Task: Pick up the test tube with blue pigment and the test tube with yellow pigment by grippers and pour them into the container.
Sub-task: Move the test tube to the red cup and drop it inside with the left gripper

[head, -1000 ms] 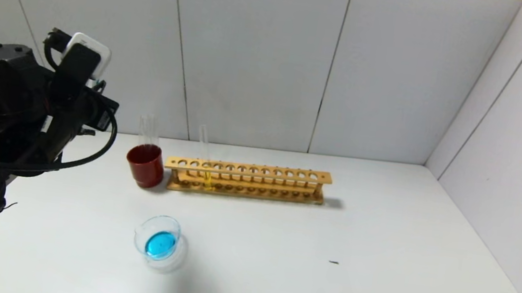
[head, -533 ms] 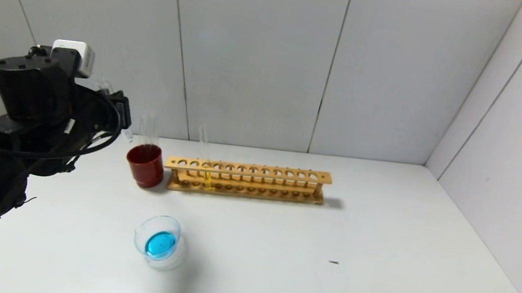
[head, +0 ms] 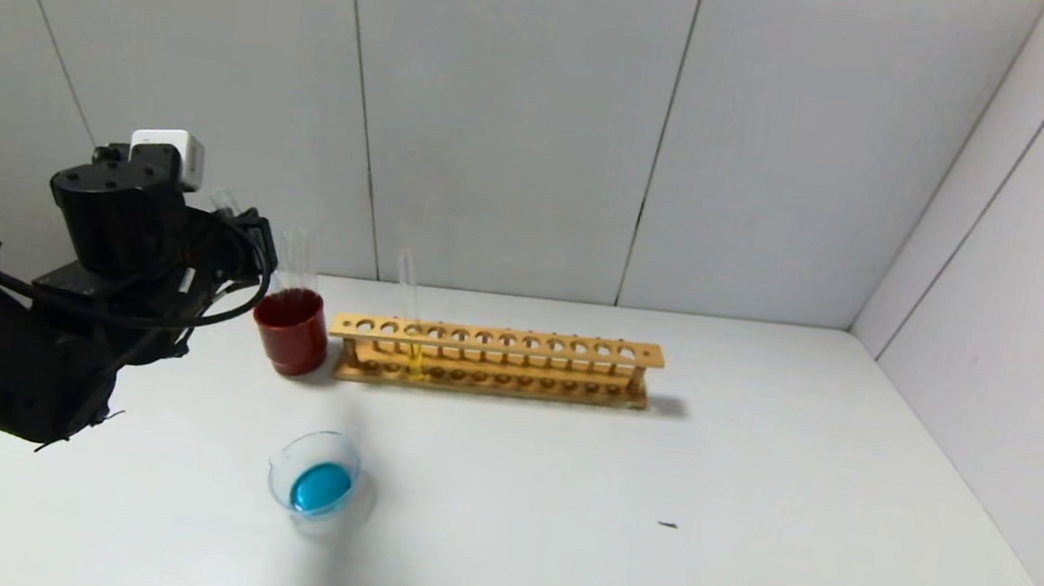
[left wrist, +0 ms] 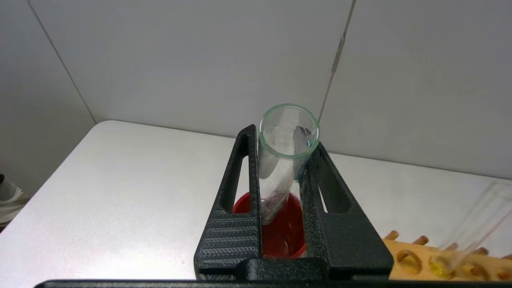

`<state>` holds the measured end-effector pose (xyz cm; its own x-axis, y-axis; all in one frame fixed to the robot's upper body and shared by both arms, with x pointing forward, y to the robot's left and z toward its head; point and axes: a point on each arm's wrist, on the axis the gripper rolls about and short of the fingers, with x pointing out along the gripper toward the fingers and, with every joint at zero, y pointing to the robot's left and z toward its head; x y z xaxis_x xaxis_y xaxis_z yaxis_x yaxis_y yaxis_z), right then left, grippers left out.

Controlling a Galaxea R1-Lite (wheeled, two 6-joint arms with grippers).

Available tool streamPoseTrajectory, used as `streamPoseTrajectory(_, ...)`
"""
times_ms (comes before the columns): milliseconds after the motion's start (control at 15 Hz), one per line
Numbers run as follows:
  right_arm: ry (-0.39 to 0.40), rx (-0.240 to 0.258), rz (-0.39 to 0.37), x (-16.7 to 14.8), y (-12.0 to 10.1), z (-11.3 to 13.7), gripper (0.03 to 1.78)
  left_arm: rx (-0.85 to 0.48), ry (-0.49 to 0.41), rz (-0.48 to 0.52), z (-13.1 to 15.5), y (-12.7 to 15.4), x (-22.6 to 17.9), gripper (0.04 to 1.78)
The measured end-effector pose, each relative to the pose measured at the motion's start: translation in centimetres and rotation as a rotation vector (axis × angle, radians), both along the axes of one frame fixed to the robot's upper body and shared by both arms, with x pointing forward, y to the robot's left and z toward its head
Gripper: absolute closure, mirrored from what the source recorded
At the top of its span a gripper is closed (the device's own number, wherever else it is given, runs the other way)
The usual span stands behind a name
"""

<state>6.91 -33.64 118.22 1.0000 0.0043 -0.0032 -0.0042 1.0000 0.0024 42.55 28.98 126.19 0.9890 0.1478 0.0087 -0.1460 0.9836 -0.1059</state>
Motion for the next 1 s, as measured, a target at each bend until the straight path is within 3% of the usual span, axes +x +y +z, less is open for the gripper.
streamPoseTrajectory(1000, 0.000, -0.001, -0.001, 0.0, 0.0, 0.0, 0.06, -0.007, 0.100, -0.053, -4.1, 0.2, 2.2, 1.49)
